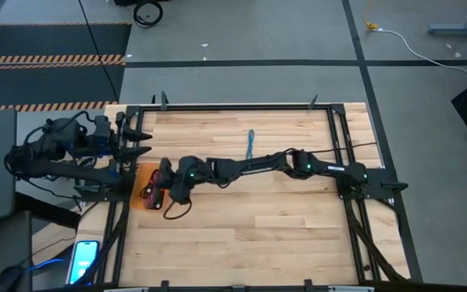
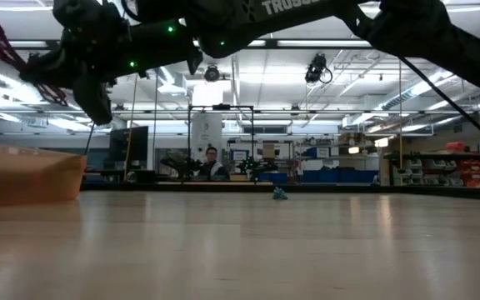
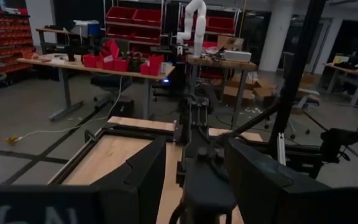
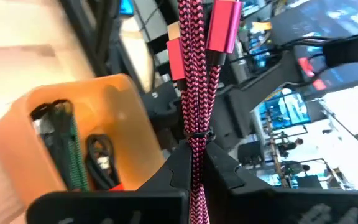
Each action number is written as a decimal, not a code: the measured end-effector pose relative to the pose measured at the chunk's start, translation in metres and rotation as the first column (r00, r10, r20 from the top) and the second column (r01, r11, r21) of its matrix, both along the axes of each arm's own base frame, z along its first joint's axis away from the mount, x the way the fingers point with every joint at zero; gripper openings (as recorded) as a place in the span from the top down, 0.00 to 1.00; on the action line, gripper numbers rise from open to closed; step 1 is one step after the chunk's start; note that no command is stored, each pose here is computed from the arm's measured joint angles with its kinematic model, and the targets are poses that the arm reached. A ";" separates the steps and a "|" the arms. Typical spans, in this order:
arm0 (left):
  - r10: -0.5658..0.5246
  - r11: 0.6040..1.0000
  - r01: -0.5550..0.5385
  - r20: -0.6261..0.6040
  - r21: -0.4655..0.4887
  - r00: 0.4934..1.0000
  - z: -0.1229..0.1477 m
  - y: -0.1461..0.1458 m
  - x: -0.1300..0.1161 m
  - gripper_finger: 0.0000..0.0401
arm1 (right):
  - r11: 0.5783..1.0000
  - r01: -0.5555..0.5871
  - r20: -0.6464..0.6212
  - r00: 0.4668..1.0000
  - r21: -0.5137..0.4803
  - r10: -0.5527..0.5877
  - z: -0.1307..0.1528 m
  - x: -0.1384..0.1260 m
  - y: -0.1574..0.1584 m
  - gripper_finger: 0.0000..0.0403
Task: Pick and place USB-C Cables
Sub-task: Put the pink USB cable into the orange bin
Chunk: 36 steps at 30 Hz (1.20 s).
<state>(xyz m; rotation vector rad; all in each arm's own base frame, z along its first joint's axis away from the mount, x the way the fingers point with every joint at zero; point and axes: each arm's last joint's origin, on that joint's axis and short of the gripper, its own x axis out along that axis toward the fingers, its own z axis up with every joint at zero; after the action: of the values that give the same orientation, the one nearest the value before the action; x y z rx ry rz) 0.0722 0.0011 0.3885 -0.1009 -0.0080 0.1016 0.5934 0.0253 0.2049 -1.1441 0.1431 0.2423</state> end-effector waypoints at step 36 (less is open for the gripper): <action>-0.015 0.988 0.011 -0.024 -0.155 1.000 -0.001 -0.002 0.044 0.57 | 0.995 -0.098 0.015 0.995 -0.011 0.099 -0.007 0.001 -0.022 0.92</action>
<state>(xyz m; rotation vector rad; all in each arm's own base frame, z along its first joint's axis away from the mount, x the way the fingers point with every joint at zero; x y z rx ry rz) 0.1157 -0.0013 0.3877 -0.2554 0.0253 0.0906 0.5939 0.0028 0.1978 -1.1646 0.0745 0.3204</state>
